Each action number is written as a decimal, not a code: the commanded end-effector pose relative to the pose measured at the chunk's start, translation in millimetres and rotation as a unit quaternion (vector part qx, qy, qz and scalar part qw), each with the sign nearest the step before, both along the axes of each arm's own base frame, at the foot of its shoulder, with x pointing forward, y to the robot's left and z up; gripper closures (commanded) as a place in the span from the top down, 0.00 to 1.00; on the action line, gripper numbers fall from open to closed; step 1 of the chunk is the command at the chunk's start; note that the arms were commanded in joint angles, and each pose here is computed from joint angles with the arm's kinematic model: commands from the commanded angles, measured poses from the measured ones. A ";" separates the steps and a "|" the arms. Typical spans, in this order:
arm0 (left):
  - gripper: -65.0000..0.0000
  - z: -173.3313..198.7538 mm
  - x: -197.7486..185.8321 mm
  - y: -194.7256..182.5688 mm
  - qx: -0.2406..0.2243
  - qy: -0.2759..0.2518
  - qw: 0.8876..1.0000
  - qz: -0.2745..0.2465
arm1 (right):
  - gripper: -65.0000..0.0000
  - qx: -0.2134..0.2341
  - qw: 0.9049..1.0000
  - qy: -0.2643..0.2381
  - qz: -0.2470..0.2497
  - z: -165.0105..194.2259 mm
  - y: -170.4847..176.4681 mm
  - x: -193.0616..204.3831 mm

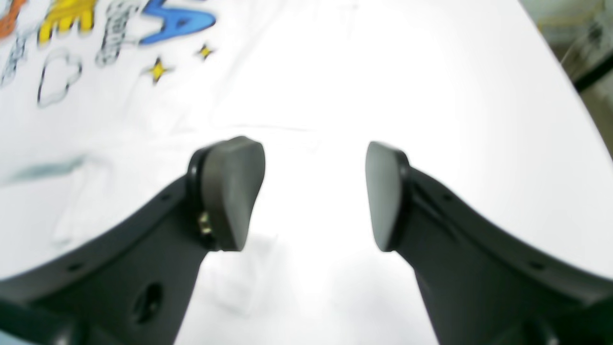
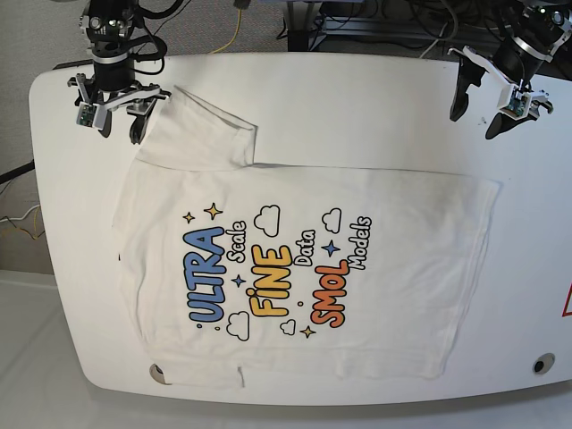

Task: Fold the T-shirt properly
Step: 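Lower both grippers toward the shirt's shoulder corners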

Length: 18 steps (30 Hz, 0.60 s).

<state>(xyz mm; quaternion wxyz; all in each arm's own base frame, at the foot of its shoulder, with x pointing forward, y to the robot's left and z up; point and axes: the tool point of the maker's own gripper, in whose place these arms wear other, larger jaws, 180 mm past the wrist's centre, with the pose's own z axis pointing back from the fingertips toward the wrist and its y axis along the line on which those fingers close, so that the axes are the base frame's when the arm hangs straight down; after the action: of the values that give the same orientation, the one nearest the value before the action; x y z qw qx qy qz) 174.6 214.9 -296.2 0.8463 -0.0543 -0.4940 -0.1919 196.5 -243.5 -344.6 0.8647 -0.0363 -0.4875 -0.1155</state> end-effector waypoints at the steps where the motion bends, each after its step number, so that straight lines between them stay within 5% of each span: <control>1: 0.57 10.5 1.1 -1.4 -0.003 -0.017 1.000 -0.003 | 0.54 -0.002 1.000 -0.003 -0.001 1.9 -7.1 0.0; 8: 0.57 8.6 -3.4 5.4 0.002 -0.008 1.000 0.001 | 0.53 0.001 0.997 0.073 0.001 -15.6 -15.1 -30.4; 18: 0.57 6.7 -2.5 16.5 -0.002 -0.004 1.000 0.015 | 0.52 0.045 0.995 0.087 0.005 -17.1 -22.1 -59.9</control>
<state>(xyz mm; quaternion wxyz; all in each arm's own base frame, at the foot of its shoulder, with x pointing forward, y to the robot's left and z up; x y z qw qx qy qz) 167.9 228.2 -299.2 0.8553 -0.0455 -0.4818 -0.1851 139.2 -259.0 -373.2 0.9116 -0.0133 -0.3898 -0.1298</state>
